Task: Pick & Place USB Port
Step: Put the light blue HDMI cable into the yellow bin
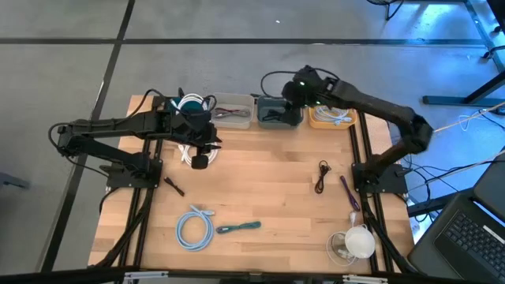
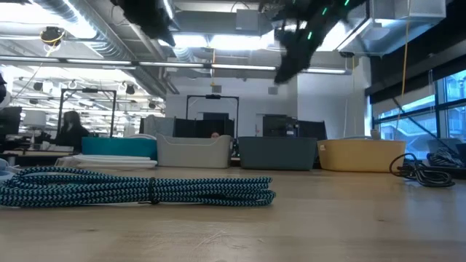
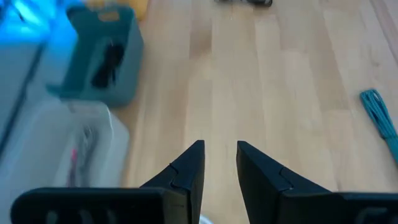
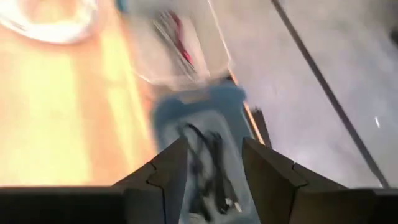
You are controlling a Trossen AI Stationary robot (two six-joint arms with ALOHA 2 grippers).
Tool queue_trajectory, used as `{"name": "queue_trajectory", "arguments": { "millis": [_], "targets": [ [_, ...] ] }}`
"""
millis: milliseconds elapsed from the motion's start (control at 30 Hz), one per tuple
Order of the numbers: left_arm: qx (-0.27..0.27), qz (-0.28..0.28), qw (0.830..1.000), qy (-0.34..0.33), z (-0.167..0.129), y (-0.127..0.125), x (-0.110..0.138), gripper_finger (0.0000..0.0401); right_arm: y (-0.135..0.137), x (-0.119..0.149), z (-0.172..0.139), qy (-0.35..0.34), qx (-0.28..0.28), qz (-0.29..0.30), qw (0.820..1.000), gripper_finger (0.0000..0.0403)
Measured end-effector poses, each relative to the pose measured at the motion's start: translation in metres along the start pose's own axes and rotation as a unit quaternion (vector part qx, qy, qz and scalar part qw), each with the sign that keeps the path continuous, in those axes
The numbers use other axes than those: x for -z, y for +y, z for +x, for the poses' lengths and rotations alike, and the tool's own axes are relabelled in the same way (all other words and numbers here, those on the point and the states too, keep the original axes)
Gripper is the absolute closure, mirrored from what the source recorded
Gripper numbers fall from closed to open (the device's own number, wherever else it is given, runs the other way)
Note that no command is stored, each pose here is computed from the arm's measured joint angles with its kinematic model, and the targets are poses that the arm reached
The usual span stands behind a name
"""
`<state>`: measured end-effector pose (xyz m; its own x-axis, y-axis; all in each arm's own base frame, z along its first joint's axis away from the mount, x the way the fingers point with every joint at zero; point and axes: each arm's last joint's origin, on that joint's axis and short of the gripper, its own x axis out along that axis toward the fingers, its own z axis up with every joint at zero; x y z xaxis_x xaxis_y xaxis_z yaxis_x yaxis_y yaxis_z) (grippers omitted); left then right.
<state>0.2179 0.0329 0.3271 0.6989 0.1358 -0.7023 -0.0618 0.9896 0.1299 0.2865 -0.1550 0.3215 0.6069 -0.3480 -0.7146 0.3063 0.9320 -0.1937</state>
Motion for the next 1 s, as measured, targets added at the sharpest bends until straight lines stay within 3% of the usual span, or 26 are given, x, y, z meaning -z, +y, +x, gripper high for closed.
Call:
{"name": "queue_trajectory", "arguments": {
  "millis": [167, 333, 533, 667, 1000],
  "targets": [
    [0.040, -0.055, 0.995, 0.080, -0.002, -0.008, 0.015, 0.0318, 0.036, -0.006, -0.049, -0.046, -0.074, -0.009, 0.996, 0.0249],
    [0.118, -0.091, 0.980, 0.130, -0.005, -0.030, 0.023, 0.0319, 0.065, 0.000, -0.075, -0.034, -0.118, -0.007, 0.992, 0.0250],
    [0.164, -0.104, 0.971, 0.140, 0.002, -0.072, 0.029, 0.0318, 0.089, 0.003, -0.081, -0.009, -0.109, -0.010, 0.994, 0.0250],
    [0.164, -0.085, 0.971, 0.152, 0.007, -0.099, 0.038, 0.0318, 0.100, 0.005, -0.081, 0.003, -0.085, -0.024, 0.996, 0.0250],
    [0.125, 0.040, 0.975, 0.180, 0.028, -0.149, 0.059, 0.0318, 0.105, 0.005, -0.082, 0.004, -0.091, -0.027, 0.995, 0.0250]
  ]
}}
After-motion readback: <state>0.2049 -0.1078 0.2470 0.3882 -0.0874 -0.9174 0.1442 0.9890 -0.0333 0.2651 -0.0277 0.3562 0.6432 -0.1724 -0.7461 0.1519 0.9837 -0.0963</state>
